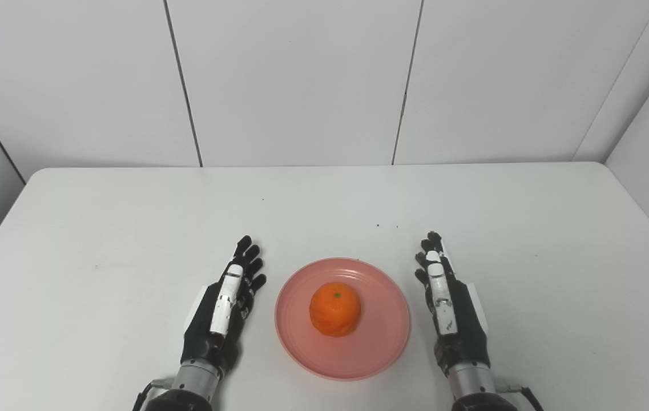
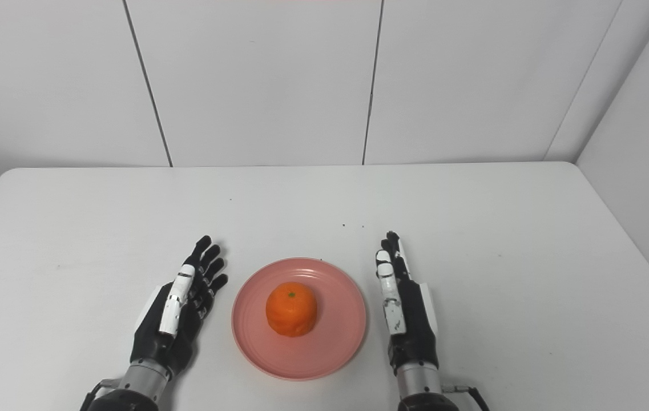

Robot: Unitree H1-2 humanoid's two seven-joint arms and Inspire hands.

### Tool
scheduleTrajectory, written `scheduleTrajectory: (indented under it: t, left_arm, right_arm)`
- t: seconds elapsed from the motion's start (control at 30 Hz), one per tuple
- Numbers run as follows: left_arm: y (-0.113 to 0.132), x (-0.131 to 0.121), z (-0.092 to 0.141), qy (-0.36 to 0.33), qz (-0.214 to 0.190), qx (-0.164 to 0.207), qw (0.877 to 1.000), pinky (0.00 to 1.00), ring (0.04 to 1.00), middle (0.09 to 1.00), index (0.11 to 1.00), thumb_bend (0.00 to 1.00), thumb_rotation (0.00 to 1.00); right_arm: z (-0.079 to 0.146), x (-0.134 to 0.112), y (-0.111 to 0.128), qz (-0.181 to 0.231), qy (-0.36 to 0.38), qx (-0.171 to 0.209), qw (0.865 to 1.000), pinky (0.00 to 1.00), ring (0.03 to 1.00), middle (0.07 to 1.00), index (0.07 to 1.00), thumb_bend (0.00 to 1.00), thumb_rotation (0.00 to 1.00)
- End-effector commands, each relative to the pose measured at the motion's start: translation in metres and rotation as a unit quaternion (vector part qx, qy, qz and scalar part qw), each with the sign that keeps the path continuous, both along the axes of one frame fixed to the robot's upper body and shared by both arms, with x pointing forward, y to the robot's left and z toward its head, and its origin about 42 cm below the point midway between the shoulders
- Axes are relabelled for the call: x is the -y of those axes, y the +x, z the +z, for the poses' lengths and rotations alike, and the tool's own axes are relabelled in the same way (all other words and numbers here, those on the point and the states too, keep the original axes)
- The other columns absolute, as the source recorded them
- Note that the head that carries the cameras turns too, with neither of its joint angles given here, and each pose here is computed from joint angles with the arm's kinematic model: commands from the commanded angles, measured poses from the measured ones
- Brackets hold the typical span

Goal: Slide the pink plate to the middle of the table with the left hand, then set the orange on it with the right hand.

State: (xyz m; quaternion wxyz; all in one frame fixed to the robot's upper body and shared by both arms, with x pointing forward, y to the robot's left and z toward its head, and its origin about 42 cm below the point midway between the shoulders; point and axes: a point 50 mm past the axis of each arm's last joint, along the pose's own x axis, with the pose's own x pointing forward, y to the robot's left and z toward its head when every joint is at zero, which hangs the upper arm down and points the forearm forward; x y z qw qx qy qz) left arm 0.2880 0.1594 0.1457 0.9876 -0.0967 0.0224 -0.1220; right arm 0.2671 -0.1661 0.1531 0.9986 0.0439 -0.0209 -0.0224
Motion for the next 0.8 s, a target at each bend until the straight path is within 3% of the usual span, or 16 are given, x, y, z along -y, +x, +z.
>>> scheduleTrajectory:
  t: [0.0, 0.77]
  left_arm:
    - [0.0015, 0.0024, 0.0082, -0.004, 0.005, 0.029, 1.000, 1.00, 1.000, 1.000, 1.000, 0.41, 0.98]
    - [0.0005, 0.0024, 0.0097, -0.007, 0.009, 0.030, 0.999, 1.00, 1.000, 1.000, 1.000, 0.41, 1.00]
  right_arm:
    - [0.0108, -0.0025, 0.0017, 0.001, 0.005, 0.033, 0.999, 0.96, 0.959, 0.970, 0.980, 0.24, 1.00]
    - [0.0107, -0.0026, 0.0020, -0.009, 0.012, 0.031, 0.999, 0.96, 0.951, 0.962, 0.974, 0.24, 1.00]
